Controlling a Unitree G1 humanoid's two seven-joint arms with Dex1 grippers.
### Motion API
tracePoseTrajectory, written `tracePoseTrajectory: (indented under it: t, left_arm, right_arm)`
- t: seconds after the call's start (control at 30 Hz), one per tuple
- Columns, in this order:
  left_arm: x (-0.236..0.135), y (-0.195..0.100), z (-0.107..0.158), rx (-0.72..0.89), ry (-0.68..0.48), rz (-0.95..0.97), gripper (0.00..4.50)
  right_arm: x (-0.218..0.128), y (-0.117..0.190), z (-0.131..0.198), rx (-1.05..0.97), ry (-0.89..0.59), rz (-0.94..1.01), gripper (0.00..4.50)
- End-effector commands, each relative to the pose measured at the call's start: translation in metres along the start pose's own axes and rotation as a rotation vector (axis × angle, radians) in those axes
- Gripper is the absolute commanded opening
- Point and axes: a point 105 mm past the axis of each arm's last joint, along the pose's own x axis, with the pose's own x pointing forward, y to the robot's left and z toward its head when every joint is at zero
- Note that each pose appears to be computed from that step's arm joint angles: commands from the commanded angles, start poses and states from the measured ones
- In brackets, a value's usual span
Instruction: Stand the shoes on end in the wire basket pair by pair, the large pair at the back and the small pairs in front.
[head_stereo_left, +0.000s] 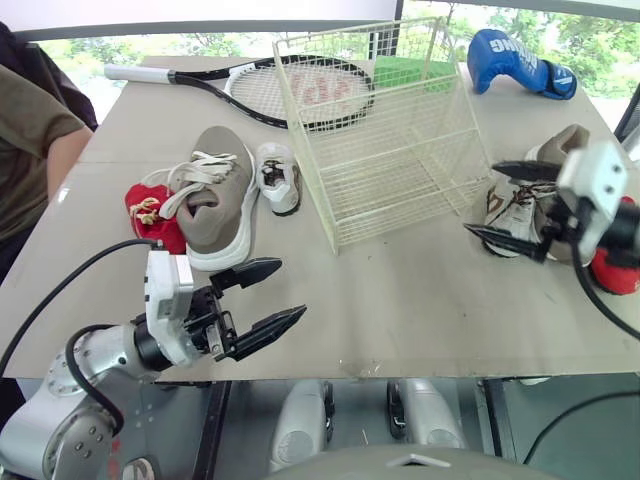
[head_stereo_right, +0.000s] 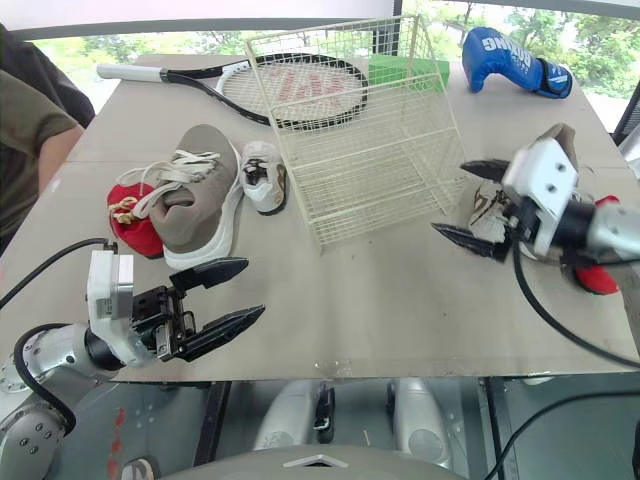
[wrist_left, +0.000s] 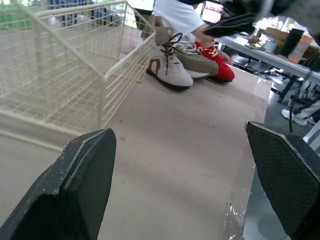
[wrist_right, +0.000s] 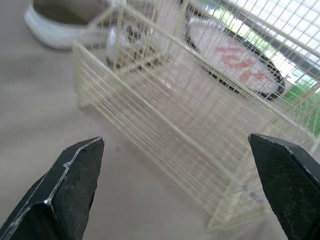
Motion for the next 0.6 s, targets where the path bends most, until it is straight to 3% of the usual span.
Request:
tracePoseTrajectory:
  t: [0.03, 0.27, 0.37, 0.53, 0.6]
  left_arm:
    - [0.008, -0.016, 0.009, 0.067, -0.025, -0.054, 4.46]
    - [0.006, -0.019, 0.002, 0.075, -0.042, -0.005, 4.46]
    - [0.002, -0.022, -0.006, 0.073, -0.031, 0.022, 4.50]
    - [0.002, -0.027, -0.010, 0.076, -0.043, 0.056, 4.50]
    - [0.003, -0.027, -0.011, 0.082, -0.047, 0.066, 4.50]
  right_arm:
    - [0.024, -0.014, 0.004, -0.032, 0.076, 0.135, 4.49]
    - [0.063, -0.028, -0.036, -0.092, 0.348, 0.322, 4.49]
    - [0.070, -0.027, -0.043, -0.051, 0.406, 0.381, 3.25]
    - [0.071, -0.028, -0.036, -0.020, 0.406, 0.405, 0.74]
    - [0.070, -0.027, -0.030, -0.016, 0.396, 0.408, 0.11]
